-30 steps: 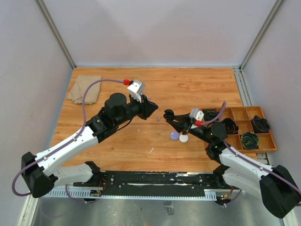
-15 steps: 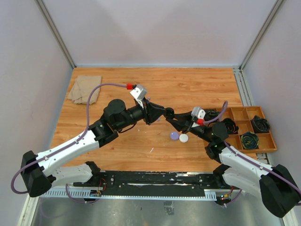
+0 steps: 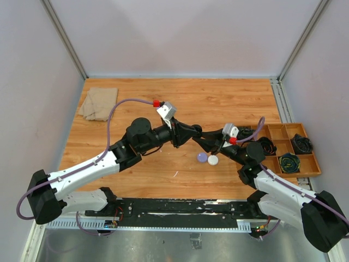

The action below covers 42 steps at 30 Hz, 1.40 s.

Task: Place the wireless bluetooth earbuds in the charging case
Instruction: Place the earbud in the charging case.

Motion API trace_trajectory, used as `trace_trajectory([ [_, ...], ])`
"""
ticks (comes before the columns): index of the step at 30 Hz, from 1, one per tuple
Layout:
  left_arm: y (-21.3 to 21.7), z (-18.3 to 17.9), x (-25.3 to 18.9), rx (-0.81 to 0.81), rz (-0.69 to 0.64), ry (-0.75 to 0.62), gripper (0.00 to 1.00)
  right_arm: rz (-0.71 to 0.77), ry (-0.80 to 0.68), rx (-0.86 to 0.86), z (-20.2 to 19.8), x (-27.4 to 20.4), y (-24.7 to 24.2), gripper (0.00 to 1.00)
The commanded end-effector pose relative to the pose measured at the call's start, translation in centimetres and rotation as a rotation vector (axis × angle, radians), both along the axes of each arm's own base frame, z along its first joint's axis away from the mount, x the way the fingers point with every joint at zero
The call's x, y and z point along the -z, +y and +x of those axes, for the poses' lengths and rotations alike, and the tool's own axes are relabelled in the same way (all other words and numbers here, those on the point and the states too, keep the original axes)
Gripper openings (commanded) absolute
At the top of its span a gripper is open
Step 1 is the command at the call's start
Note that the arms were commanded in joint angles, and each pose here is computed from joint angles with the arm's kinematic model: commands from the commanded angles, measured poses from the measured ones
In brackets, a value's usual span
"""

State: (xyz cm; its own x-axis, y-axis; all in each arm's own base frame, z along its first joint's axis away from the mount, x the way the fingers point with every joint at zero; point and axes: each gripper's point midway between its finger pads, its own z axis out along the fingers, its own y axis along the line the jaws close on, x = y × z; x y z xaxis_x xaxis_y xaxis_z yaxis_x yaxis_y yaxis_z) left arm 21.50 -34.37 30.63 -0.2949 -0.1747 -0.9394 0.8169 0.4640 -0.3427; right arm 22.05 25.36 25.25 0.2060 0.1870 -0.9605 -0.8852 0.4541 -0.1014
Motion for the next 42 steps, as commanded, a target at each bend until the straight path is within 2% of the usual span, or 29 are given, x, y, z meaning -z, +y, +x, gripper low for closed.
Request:
trace_trajectory([
  [1,0.0,-0.2,-0.9,-0.003,-0.037,-0.037,0.25,0.063,-0.073,-0.013,-0.6,-3.0,0.1,0.05],
  [33,0.0,0.1,0.6,-0.024,-0.062,-0.023,0.25,0.087,-0.075,-0.021,-1.0,-3.4,-0.1,0.05],
  [42,0.2,-0.2,1.0,-0.019,-0.059,-0.009,0.38,0.082,-0.076,-0.007,-0.8,-3.3,-0.2,0.06],
])
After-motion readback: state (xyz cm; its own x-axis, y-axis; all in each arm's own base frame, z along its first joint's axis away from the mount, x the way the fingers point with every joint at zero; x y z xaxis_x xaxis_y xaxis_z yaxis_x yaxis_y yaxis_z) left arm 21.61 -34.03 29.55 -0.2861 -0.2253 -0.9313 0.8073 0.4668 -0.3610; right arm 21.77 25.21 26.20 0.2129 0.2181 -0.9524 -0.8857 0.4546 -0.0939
